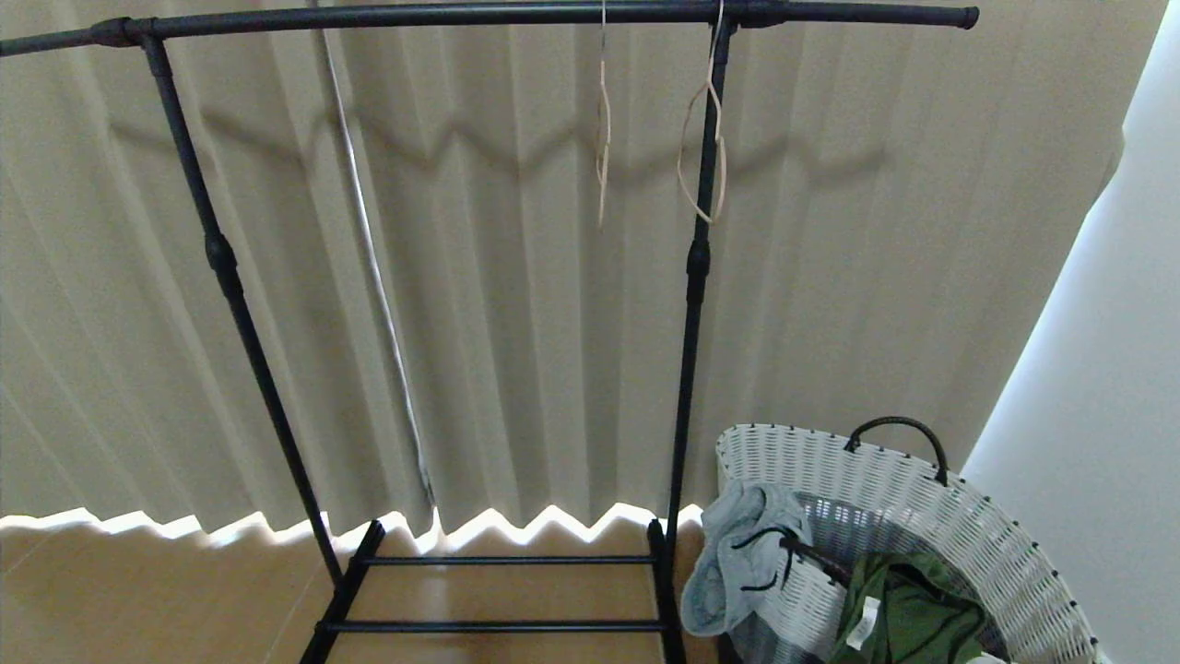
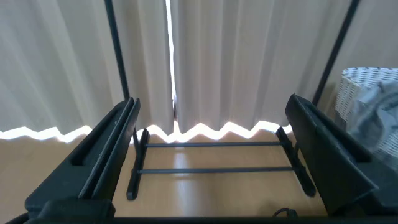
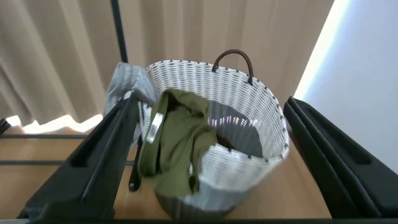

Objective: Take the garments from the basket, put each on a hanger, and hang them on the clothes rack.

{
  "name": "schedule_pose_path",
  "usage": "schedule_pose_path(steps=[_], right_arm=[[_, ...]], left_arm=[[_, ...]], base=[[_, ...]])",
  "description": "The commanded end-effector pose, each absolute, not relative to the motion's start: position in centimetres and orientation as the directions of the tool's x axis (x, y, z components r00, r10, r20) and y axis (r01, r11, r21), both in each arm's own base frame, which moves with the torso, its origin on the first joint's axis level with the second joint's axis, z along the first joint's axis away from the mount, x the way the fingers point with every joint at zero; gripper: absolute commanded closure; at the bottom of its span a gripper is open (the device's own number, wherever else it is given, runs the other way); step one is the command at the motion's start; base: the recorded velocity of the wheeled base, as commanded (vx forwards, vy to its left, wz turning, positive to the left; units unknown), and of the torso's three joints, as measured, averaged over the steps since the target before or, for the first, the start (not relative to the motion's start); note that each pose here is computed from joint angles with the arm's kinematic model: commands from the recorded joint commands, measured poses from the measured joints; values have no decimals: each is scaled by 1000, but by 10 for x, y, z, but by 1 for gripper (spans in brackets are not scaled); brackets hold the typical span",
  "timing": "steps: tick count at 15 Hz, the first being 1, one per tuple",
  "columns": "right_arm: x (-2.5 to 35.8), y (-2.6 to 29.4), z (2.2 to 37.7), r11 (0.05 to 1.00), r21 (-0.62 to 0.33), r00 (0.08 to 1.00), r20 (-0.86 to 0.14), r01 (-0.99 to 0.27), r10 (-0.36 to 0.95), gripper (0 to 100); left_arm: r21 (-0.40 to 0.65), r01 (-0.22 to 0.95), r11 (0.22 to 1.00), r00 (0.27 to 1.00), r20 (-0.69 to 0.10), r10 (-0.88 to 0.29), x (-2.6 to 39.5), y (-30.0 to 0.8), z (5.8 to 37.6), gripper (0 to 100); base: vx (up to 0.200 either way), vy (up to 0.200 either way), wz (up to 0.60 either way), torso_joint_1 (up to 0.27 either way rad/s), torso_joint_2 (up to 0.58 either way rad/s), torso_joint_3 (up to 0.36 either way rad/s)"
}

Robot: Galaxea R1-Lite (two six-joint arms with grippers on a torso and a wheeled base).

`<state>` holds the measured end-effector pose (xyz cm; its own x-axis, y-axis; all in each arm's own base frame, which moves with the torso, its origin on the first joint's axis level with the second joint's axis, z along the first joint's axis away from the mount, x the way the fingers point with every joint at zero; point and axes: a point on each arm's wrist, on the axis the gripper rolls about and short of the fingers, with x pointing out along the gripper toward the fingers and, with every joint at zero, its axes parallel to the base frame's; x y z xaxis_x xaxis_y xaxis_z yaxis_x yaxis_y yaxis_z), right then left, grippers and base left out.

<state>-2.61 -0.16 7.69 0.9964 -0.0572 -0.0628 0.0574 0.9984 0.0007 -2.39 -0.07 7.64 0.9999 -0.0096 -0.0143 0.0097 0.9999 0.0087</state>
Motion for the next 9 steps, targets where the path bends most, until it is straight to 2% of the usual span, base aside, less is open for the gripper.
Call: schedule_pose_path(steps=[1, 3, 9], right_arm=[[-26, -2, 77, 998, 1, 997, -61, 55, -55, 0], [-26, -2, 77, 998, 2, 997, -61, 55, -55, 0], [-26, -2, 77, 998, 2, 997, -61, 57, -57, 0]], left_arm=[[9, 9, 1000, 1000, -15, -9, -24, -1, 76, 0], [10, 9, 1000, 1000, -15, -9, -24, -1, 76, 0], [9, 9, 1000, 1000, -15, -9, -24, -1, 76, 0]], base=[[200, 0, 0, 7, 2, 2], [200, 0, 0, 0, 2, 5], [0, 0, 0, 0, 0, 0]])
